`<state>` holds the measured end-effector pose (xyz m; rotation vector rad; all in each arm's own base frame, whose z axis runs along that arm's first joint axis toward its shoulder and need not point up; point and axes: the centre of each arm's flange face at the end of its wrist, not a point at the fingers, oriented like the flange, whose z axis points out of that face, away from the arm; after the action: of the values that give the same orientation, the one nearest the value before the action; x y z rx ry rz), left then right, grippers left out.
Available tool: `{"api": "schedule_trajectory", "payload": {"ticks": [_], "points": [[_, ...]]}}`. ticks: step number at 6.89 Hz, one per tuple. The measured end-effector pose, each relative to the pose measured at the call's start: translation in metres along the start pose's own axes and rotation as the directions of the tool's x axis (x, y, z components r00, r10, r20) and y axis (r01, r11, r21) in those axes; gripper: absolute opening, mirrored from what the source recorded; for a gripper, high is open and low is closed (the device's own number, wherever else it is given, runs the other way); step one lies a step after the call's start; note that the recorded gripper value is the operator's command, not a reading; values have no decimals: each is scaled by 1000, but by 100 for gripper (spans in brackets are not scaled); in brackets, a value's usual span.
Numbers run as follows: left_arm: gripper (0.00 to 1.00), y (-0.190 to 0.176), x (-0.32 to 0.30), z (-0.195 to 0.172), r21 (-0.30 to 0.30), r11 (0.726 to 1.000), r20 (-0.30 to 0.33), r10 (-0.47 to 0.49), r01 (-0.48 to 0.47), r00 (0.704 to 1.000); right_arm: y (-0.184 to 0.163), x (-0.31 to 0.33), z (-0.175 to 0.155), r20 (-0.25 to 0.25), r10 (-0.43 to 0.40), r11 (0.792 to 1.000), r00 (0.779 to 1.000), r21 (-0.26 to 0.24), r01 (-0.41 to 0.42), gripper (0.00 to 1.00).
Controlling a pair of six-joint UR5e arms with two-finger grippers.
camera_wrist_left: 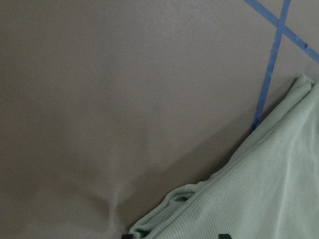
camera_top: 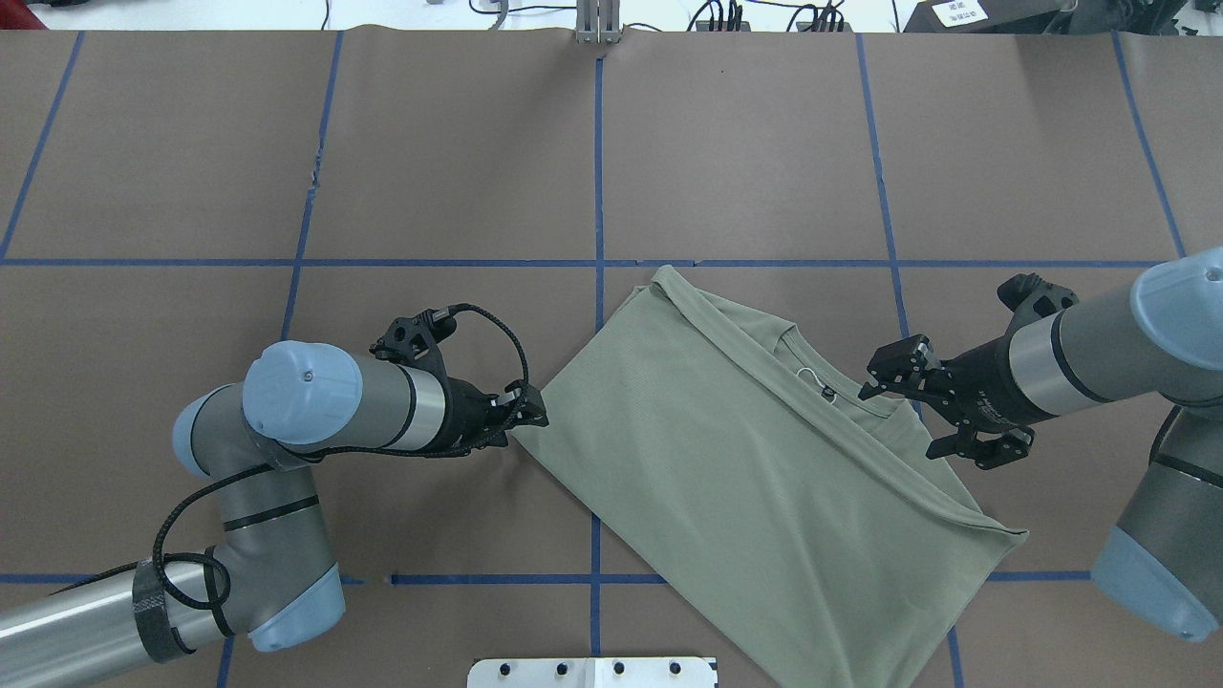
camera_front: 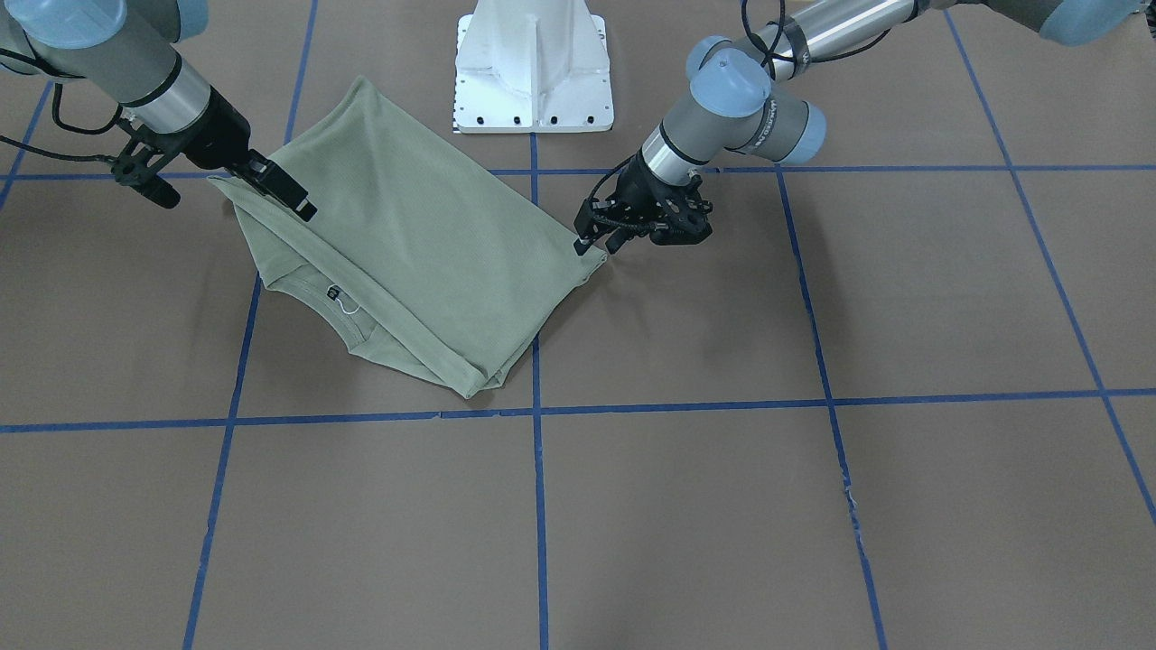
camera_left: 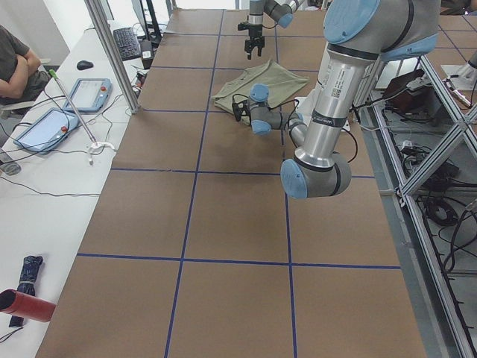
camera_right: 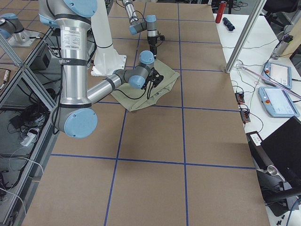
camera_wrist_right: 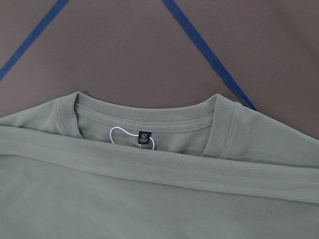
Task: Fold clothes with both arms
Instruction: 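Grasp the shirt's far corner with the left gripper while the right gripper releases, then pull the far corner with the left gripper to straighten the shirt lengthwise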
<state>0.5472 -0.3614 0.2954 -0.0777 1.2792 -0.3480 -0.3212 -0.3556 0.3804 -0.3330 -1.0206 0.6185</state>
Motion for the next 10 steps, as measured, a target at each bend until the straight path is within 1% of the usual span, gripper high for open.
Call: {"api": "schedule_trajectory", "payload": {"ticks": [1,2,3,6,7,8,9,10], "points": [[28,0,-1,1,2,1000,1,0,0,1000,-1,0,1,-1,1,1000,1000,4,-1,100],[0,-1,-2,1,13,1000,1,0,0,1000,-1,0,1,-1,1,1000,1000,6,-1,100],[0,-3,-2,1,28,1000,0,0,0,1000,-1,0,2,-1,2,1000,1000,6,-2,100],[0,-9,-2,-2,46,999,-3,9,-9,1000,-3,0,2,0,2,1000,1000,12,-2,100],[0,-25,-2,-9,71,997,-4,44,-44,999,-4,0,2,3,3,1000,1000,22,-3,100],[0,-59,-7,-19,118,986,16,119,-120,993,-6,-1,1,7,6,999,1000,31,-6,100],[0,-101,-11,-25,170,969,48,174,-180,984,-9,-3,-3,16,8,999,1000,38,-8,100],[0,-151,-3,-33,222,951,73,205,-216,976,-13,-8,-8,30,12,999,999,48,-13,100]]}}
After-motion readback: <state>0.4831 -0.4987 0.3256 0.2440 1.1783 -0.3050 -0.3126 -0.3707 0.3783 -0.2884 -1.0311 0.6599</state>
